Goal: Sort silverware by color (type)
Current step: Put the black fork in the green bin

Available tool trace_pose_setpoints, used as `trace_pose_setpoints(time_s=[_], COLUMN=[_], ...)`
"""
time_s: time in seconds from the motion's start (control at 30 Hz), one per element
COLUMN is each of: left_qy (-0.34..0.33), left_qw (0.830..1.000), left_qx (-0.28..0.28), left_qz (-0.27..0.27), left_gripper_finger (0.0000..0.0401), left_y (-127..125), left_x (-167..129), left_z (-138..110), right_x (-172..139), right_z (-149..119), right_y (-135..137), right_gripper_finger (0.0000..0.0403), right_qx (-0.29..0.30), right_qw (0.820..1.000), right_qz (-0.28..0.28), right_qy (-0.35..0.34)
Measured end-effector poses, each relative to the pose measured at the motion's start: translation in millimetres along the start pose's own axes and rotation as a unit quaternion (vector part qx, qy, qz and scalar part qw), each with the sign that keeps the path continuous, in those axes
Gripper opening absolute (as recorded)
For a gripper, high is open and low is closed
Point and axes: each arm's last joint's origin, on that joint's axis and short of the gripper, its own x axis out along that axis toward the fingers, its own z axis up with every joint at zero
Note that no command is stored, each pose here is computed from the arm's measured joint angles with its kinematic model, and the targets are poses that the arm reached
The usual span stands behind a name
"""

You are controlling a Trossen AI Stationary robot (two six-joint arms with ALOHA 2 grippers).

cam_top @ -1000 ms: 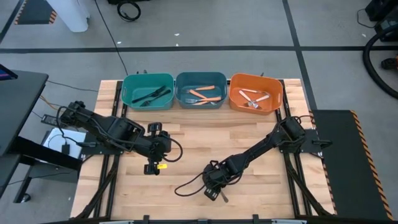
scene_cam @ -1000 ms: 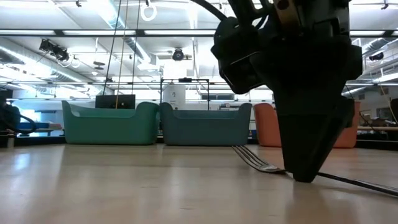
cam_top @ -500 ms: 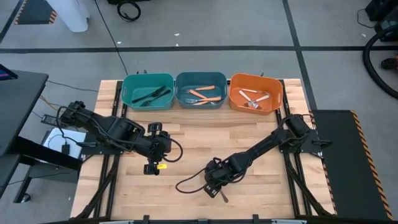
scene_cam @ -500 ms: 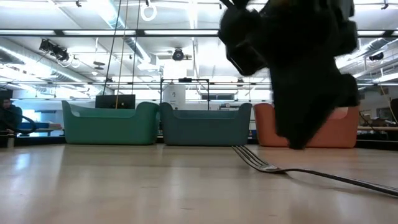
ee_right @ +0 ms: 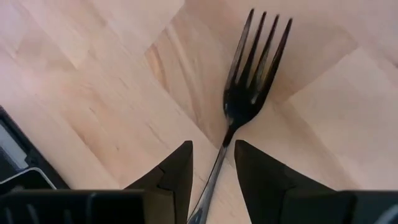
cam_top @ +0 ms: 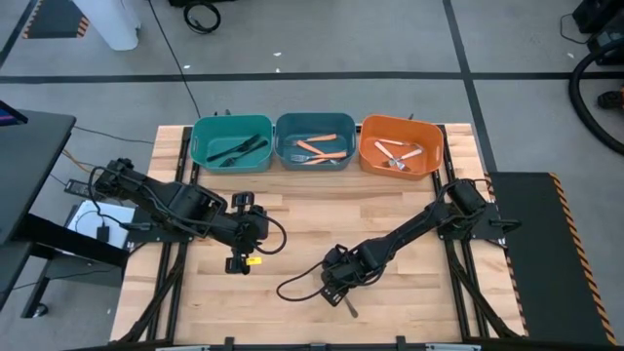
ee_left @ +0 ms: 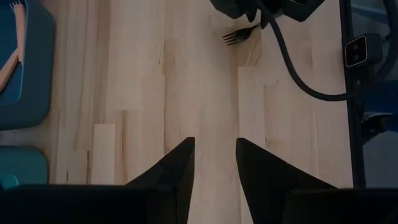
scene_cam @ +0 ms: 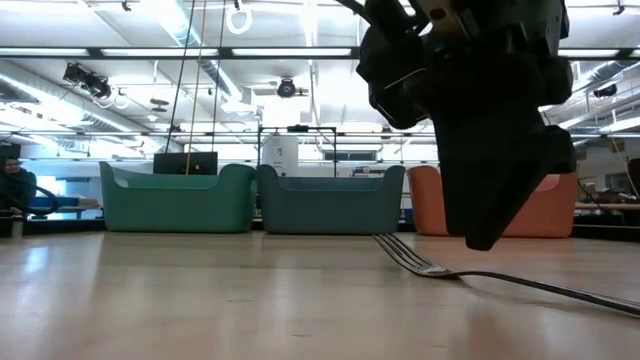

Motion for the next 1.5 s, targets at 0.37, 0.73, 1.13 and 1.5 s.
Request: trace_pose_setpoints(time_s=[0.37, 0.73, 1.13, 1.5], left_qy=[0.000, -0.007, -0.009, -0.010], left_qw=[1.000, 1.000, 1.000, 1.000], left_qx=[0.000, 0.000, 0.000, -0.001], left_qz=[0.000, 0.014, 0.018, 0.018], left_gripper_finger=[0.0127, 0.0127, 0.0127, 0.0127], left_y=[0, 1, 1, 1], left_x=[0, 0, 0, 0], left_z=[0, 1, 1, 1], right_x=[13, 19, 22, 20], right_z=[-4, -8, -1, -5], right_y=[-10, -24, -23, -36], right_gripper_finger=[0.0128, 0.0127, 0.0077, 0.0050], right_qx=[0.015, 0.073, 0.075, 0.103], right_qw=[1.000, 0.997, 0.997, 0.993], right_qz=[0.018, -0.004, 0.030, -0.046], right_qy=[0.001, -0.009, -0.009, 0.031])
